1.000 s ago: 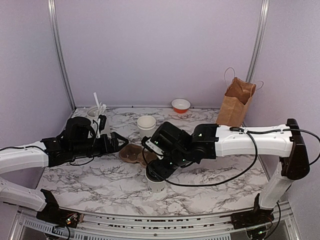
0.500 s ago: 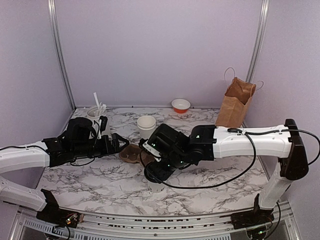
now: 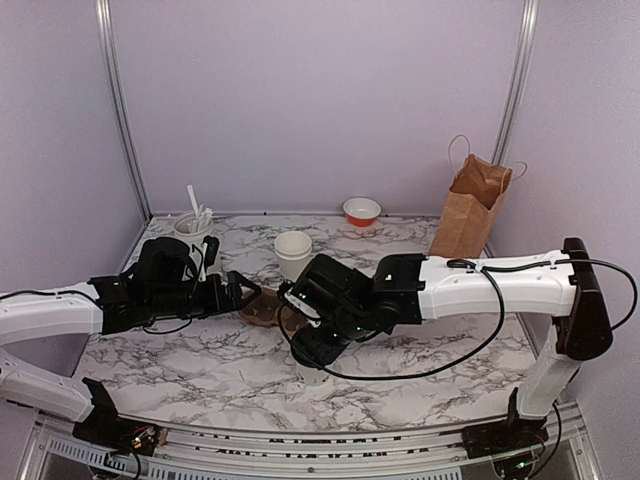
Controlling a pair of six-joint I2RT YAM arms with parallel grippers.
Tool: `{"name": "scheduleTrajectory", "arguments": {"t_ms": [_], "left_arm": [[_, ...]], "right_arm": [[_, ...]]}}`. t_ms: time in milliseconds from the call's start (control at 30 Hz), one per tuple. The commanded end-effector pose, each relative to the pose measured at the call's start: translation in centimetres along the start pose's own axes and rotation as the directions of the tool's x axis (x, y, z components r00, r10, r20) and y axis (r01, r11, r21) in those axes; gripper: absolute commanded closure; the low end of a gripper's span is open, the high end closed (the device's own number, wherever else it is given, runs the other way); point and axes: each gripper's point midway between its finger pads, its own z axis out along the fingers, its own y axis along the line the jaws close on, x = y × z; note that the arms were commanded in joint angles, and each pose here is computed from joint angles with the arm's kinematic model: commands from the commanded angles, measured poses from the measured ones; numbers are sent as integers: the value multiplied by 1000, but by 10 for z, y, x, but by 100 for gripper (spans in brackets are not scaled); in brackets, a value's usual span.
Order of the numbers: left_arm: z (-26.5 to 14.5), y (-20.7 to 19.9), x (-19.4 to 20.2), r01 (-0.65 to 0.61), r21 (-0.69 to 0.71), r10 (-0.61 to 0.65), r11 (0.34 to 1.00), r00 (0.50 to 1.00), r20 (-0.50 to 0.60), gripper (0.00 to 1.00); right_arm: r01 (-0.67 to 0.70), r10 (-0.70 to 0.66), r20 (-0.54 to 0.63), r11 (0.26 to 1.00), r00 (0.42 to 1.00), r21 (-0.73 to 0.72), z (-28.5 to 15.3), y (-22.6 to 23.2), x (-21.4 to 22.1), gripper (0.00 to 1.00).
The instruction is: Pack the takeout coffee
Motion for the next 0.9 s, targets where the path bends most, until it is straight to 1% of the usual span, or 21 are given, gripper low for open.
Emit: {"name": "scheduleTrajectory", "arguments": {"t_ms": [0,533,667,867], "left_arm": [[3,2,4,-21,-19,21,1000,1000,-19,1],[10,5,24,-47,-38,43,998,995,-93,1],[9,4,26,-54,-41,50,998,994,-99,1],[8,4,26,-66,-43,61,997,993,-101,1]], "right_arm": [[9,-8,-12,1000,1000,17,0,2,-1,36],[-31,33,-80,999,996,19,20,0,30,34],[-35,38,-74,999,997,30,16,-1,27,32],[-35,37,-53,998,998,44,9,-1,16,26]]}}
